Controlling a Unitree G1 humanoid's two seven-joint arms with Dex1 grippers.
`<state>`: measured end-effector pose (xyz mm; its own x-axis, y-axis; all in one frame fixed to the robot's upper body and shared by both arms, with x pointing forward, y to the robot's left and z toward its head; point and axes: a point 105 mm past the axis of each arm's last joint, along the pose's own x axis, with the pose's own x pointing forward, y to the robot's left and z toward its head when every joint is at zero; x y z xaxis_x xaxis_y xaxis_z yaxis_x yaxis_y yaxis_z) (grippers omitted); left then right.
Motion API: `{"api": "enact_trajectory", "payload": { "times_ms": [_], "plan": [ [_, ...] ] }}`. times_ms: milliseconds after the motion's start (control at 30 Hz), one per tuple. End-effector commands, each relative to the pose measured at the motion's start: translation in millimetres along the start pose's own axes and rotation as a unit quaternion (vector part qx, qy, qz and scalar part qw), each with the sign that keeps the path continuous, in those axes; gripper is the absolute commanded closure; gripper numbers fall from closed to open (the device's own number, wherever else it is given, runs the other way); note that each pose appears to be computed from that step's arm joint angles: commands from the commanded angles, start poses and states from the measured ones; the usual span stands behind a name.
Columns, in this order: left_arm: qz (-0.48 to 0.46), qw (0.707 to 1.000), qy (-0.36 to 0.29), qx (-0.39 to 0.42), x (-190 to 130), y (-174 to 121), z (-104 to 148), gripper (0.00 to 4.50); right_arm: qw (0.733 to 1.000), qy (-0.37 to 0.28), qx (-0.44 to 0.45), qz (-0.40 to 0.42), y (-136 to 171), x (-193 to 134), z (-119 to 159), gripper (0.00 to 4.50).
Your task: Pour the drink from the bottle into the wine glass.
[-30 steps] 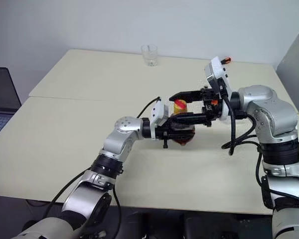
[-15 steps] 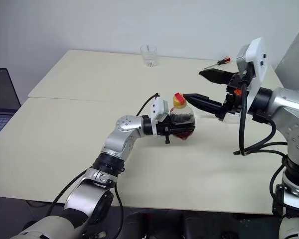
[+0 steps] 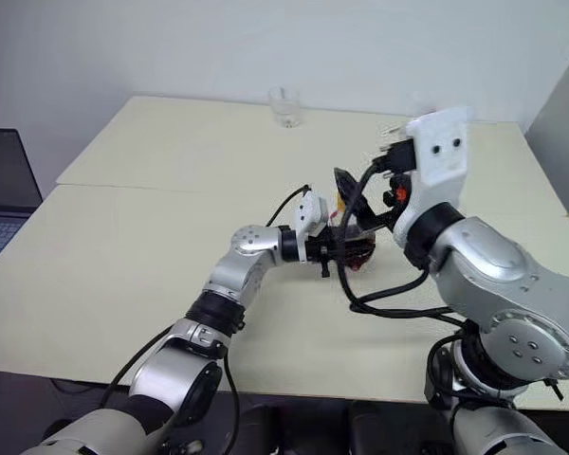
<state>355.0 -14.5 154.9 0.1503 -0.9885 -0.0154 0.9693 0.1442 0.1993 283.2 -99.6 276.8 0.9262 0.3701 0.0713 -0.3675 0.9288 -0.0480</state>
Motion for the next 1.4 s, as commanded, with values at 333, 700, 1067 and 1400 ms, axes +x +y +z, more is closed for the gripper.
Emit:
{"api": "enact_trajectory", "payload": {
  "times_ms": [333, 700, 1067, 1400],
  "plan": [
    [0.018, 0.999, 0.009, 0.031, -5, 16, 11, 3.42, 0.999, -0.010, 0.024, -0.037, 22, -2, -5, 0.00],
    [0.022, 0.999, 0.013, 0.031, -1, 19, 10, 3.42, 0.997, 0.026, 0.051, -0.042, 28, 0, -24, 0.00],
    [0.010, 0.999, 0.010, 0.031, 2, 14, 11, 3.42, 0.997, 0.040, 0.045, -0.043, 26, 3, -28, 0.17],
    [0.011, 0.999, 0.013, 0.033, 1, 12, 9, 3.42, 0.996, 0.048, 0.052, -0.057, 22, 9, -29, 3.27]
  ]
}}
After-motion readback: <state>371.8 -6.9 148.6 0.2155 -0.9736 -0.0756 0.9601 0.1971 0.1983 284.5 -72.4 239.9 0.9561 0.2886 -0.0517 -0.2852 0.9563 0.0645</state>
